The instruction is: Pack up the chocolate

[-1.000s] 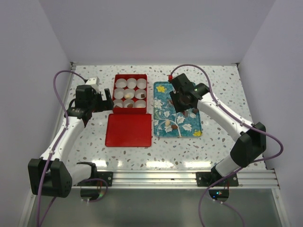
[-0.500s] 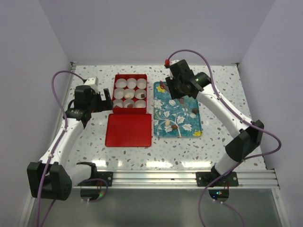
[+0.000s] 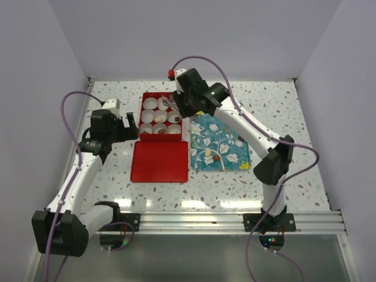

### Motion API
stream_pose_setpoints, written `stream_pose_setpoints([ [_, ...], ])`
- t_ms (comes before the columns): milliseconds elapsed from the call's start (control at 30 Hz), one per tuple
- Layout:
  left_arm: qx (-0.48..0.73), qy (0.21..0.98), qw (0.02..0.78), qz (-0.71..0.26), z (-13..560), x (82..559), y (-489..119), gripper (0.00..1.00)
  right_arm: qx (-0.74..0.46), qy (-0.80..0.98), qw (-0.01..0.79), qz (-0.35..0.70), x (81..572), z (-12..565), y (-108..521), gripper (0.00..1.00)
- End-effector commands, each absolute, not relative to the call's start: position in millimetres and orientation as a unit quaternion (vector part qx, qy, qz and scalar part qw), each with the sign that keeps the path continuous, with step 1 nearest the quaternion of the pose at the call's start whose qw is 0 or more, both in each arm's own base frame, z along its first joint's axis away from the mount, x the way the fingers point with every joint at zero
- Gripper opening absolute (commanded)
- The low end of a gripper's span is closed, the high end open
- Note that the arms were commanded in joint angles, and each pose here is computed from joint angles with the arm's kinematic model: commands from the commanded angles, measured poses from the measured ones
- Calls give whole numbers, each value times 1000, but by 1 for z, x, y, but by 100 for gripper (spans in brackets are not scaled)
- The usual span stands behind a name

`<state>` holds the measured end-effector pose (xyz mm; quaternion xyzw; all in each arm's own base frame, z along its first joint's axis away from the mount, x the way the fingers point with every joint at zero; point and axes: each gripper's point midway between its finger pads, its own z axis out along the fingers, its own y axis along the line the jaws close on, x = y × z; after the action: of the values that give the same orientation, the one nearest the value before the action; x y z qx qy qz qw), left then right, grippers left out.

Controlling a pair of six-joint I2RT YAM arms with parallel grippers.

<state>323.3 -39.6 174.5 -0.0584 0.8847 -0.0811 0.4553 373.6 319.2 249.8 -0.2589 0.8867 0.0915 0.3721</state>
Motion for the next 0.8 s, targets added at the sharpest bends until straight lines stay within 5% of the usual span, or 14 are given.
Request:
stream_pose_setpoints([
  [0,-60,882,462,-73,179,317,-36,100,-285,867,388,129,371,263,357,34],
  [767,-55,884,459,-71,181,319,-36,100,-318,866,350,165,380,211,413,35],
])
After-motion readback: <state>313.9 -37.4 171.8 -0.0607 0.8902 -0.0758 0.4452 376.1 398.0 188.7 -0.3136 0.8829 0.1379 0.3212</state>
